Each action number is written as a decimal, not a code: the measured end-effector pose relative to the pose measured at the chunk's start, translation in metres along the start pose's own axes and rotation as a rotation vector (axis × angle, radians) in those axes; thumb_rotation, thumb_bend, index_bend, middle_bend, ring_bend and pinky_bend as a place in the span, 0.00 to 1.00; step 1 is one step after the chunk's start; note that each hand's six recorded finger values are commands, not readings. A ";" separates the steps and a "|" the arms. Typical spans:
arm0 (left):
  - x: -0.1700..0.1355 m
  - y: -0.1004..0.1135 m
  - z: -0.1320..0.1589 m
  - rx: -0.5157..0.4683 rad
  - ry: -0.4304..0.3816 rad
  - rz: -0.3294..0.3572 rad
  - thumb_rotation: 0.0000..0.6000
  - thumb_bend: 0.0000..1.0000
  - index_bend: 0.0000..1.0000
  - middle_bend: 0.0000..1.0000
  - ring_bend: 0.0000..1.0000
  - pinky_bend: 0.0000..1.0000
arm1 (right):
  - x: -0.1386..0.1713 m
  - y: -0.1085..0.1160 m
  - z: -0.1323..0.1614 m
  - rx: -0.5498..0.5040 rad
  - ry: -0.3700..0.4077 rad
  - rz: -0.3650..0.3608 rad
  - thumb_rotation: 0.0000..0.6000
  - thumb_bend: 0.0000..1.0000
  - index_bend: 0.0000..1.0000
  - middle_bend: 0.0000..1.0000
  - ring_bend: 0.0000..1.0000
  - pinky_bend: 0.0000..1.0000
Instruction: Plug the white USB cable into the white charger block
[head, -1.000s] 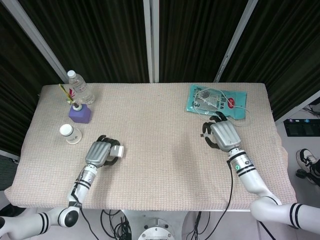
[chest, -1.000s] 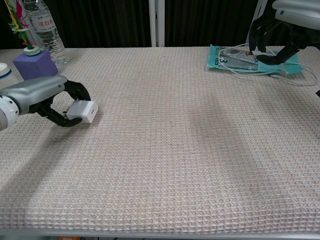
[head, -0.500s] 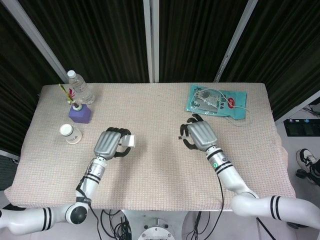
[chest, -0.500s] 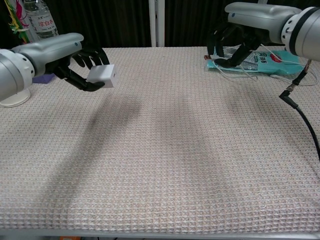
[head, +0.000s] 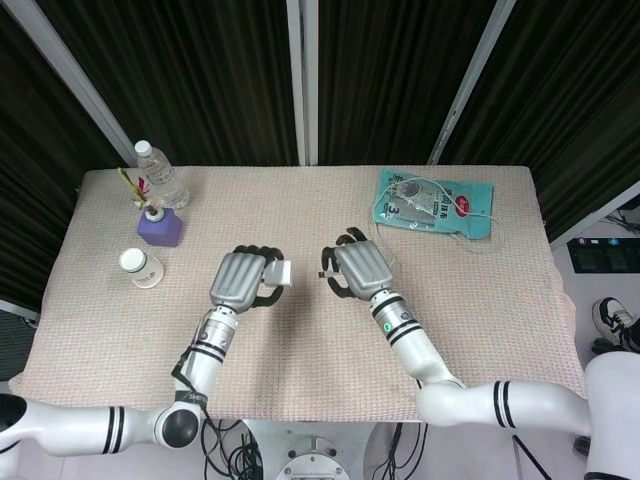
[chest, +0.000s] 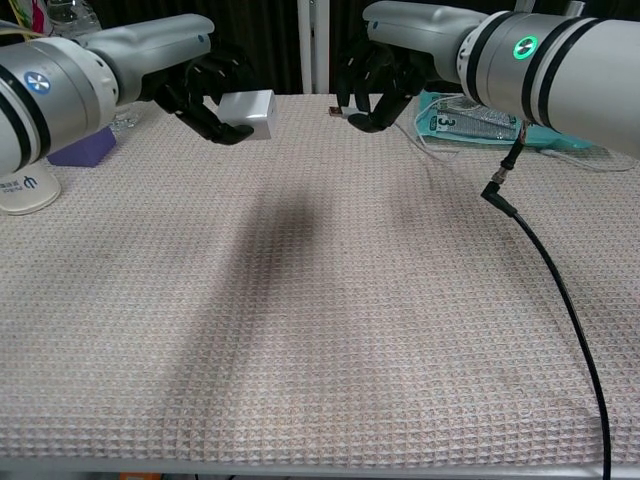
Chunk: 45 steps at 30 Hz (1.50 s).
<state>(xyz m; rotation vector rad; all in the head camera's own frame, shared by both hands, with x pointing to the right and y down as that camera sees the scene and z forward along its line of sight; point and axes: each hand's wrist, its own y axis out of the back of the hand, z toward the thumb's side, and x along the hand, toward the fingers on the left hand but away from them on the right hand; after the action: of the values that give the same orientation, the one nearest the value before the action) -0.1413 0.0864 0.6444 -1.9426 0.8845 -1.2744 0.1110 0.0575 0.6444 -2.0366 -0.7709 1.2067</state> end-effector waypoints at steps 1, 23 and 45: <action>0.000 0.000 0.001 0.003 0.002 -0.002 0.91 0.35 0.46 0.45 0.29 0.29 | -0.001 -0.001 0.002 0.001 0.000 0.001 1.00 0.33 0.60 0.54 0.24 0.12; 0.002 0.003 0.019 0.052 0.029 -0.007 0.91 0.34 0.46 0.45 0.30 0.30 | -0.016 -0.011 0.028 0.004 -0.009 -0.007 1.00 0.33 0.60 0.55 0.24 0.13; 0.004 -0.001 0.027 0.064 0.032 -0.015 0.91 0.33 0.46 0.45 0.30 0.31 | -0.021 -0.016 0.033 -0.010 -0.011 -0.009 1.00 0.33 0.60 0.55 0.24 0.13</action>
<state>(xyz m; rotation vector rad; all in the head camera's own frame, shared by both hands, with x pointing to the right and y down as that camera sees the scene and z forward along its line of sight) -0.1147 0.0875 0.6385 -1.8871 0.8361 -1.3299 0.0700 0.0597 0.6549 -2.0346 -0.7918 1.2119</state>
